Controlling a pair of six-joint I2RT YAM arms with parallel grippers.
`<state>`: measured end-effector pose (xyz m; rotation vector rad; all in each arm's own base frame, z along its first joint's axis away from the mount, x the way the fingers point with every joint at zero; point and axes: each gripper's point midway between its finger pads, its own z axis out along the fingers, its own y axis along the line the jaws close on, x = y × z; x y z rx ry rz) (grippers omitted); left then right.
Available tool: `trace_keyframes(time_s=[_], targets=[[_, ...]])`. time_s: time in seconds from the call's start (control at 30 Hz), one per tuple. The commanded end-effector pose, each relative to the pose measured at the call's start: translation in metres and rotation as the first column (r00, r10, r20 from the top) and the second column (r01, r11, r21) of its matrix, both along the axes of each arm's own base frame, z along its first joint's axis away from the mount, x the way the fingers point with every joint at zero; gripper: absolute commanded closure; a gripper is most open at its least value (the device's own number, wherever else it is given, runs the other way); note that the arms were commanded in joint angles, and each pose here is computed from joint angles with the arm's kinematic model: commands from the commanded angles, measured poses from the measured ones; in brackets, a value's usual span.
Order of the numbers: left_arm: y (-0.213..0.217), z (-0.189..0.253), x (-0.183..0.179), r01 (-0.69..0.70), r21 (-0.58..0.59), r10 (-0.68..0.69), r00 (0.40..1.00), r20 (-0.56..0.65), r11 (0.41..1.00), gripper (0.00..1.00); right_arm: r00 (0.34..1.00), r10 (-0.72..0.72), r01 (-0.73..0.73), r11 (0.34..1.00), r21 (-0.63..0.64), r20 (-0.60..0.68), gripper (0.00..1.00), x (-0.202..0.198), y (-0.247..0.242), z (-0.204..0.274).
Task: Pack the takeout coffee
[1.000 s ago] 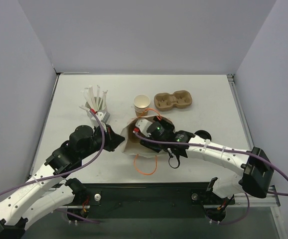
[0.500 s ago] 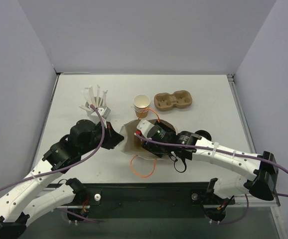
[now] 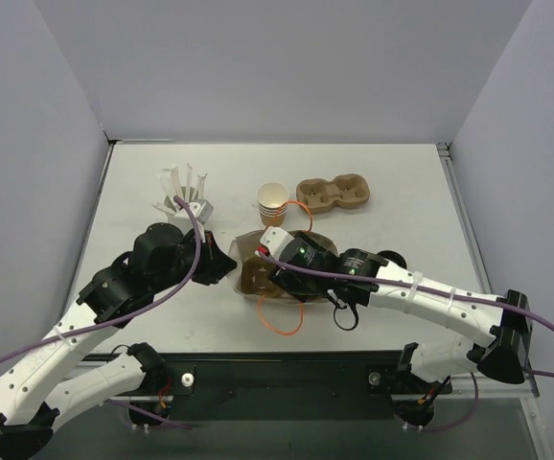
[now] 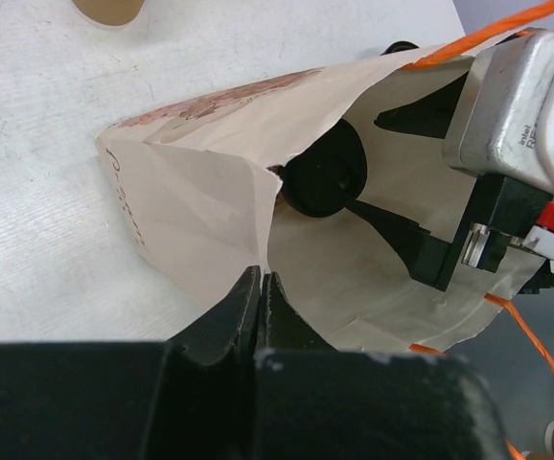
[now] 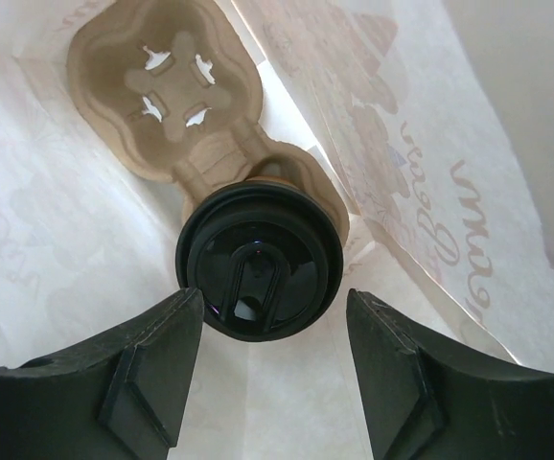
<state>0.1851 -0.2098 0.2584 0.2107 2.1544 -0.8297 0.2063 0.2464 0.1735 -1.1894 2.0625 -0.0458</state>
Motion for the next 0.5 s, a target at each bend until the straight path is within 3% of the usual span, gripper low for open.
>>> trace_keyframes(time_s=[0.0, 0.13, 0.47], targets=[[0.0, 0.025, 0.0, 0.002, -0.035, 0.0, 0.999, 0.043, 0.999, 0.92, 1.0, -0.009, 0.009, 1.0, 0.02, 0.002, 0.39, 0.001, 0.007, 0.013], [0.001, 0.029, 0.001, 0.0, -0.039, 0.002, 0.998, 0.063, 0.999, 0.78, 1.0, -0.021, 0.02, 0.999, 0.042, 0.022, 0.4, 0.007, 0.013, 0.023], [0.005, 0.062, 0.022, -0.046, -0.017, 0.048, 0.984, 0.17, 0.999, 0.63, 0.994, -0.065, 0.054, 0.99, 0.128, 0.083, 0.42, 0.029, 0.024, 0.066]])
